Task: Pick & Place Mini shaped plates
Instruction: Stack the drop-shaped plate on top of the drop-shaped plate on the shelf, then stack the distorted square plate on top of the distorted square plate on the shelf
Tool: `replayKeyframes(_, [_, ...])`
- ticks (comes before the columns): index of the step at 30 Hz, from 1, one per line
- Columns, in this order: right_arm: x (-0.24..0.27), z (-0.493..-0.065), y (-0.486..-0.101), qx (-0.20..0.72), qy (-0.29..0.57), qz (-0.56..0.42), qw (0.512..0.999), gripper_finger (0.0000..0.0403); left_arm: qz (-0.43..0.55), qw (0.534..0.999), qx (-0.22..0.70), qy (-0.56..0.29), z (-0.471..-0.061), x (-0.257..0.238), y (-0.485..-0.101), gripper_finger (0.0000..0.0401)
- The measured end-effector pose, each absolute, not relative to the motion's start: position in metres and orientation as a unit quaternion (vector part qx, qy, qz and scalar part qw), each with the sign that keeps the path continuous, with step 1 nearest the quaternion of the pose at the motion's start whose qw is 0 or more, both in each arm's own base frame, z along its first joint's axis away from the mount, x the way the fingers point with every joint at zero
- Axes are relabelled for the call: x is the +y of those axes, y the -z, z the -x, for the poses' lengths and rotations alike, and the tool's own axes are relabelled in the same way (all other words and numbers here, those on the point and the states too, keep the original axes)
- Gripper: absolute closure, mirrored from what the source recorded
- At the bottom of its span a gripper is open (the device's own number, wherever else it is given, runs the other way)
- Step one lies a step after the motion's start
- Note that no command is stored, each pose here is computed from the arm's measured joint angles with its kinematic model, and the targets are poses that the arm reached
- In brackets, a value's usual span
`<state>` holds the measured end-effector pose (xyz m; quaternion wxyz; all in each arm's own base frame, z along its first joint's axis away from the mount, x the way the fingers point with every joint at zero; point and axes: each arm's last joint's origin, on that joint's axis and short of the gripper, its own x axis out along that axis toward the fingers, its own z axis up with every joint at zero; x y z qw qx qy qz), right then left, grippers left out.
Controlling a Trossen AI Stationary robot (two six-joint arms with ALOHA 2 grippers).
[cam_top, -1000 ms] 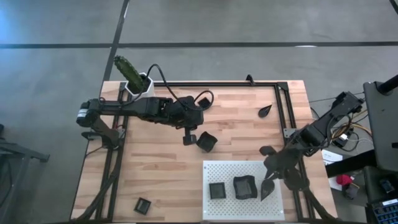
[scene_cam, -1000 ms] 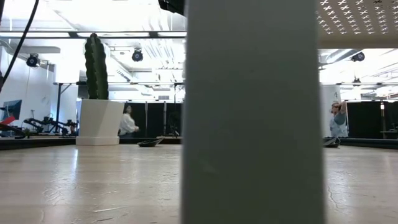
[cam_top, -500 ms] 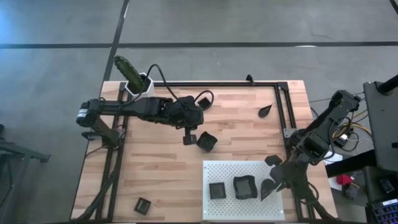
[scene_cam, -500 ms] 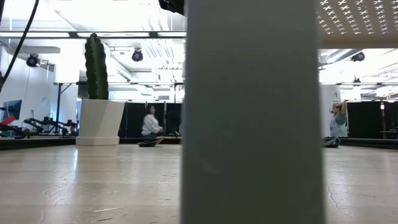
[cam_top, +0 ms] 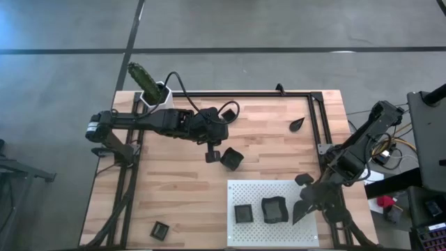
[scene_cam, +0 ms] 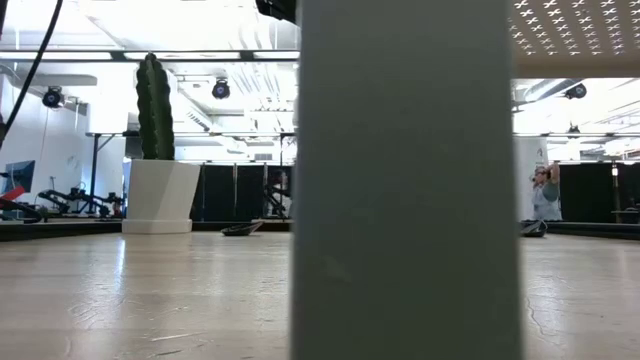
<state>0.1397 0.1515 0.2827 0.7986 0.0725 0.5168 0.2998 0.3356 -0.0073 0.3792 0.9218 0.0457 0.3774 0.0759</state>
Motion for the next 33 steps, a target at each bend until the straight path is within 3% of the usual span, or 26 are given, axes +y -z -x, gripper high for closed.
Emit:
replayKeyframes(9, [0.152, -0.140, -0.293, 0.504, -0.307, -0.077, 0.804, 0.0351, -0.046, 0.922, 0.378, -0.076, -0.336, -0.007, -0.379, 0.0401])
replayKeyframes(22, [0.147, -0.145, -0.325, 0.398, -0.272, 0.017, 0.876, 0.0360, -0.060, 0.880, 0.469, -0.042, -0.319, -0.036, -0.362, 0.0401])
replayKeyframes(33, [0.137, -0.146, -0.336, 0.334, -0.173, 0.071, 0.924, 0.0359, -0.041, 0.844, 0.531, -0.060, -0.312, -0.047, -0.321, 0.0401])
